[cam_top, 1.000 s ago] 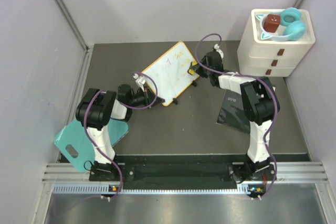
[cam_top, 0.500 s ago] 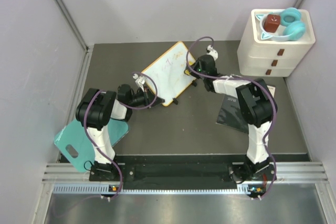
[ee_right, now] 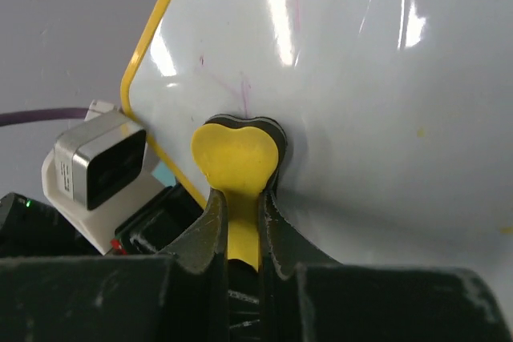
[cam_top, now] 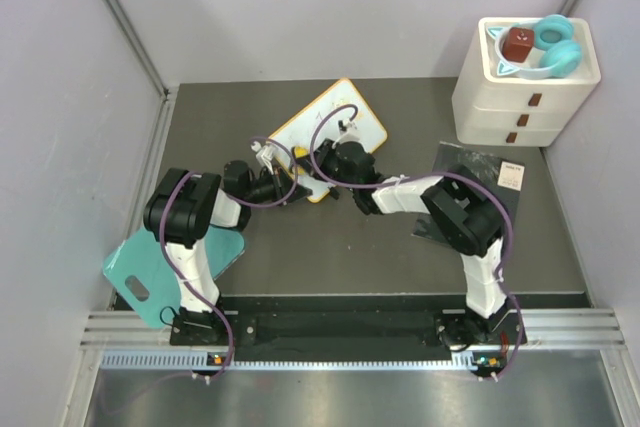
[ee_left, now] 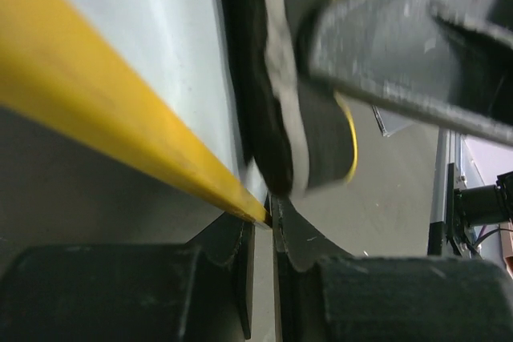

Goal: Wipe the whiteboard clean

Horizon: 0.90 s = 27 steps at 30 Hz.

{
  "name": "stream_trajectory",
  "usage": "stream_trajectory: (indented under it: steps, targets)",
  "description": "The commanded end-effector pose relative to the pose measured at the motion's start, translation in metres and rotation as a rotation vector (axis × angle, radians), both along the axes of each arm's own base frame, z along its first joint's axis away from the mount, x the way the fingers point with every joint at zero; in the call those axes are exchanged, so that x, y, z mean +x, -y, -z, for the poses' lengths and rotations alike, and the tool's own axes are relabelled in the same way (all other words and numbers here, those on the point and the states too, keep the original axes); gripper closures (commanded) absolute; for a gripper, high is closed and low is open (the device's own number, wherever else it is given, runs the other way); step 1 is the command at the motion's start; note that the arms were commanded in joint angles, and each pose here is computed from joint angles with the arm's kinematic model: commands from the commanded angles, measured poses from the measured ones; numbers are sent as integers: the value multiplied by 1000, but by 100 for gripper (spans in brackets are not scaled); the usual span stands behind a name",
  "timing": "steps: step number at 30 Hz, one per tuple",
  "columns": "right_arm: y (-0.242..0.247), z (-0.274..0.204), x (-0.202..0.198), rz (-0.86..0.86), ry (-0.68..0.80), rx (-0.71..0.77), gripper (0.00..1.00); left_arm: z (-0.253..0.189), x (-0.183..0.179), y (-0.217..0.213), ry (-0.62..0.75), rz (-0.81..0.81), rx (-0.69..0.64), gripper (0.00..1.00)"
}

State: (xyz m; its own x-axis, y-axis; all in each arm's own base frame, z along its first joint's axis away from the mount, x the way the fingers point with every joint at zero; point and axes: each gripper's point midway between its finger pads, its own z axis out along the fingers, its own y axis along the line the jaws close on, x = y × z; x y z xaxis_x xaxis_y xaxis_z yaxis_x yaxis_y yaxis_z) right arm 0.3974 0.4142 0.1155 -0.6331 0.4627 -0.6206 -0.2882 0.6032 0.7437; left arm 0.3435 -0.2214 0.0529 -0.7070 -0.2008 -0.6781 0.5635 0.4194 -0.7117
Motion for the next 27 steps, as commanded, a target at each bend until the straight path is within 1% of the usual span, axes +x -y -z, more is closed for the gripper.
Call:
stream_trajectory:
  steps: [1,3,7,9,11,16,19,22,27]
  targets:
    - [36,137,-67,-40,-362,-283,100,9,-44,21,28,222,15,100]
    - [44,127,-62,-17,-355,-290,100,8,-44,21,33,222,15,100]
    - [74,110,-46,80,-337,-324,100,8,-45,21,33,223,15,100]
    - [93,102,-34,132,-335,-316,100,8,-45,21,33,223,15,100]
    - [116,103,-24,186,-351,-313,100,7,-45,21,34,223,14,100]
    - [146,100,-6,247,-356,-304,100,7,-46,21,34,228,13,100]
    - [152,95,7,251,-330,-338,100,8,-46,22,33,230,12,100]
    - [147,84,21,244,-295,-346,100,7,-45,22,37,232,11,100]
    - [131,61,45,210,-234,-319,100,7,-46,22,34,232,11,100]
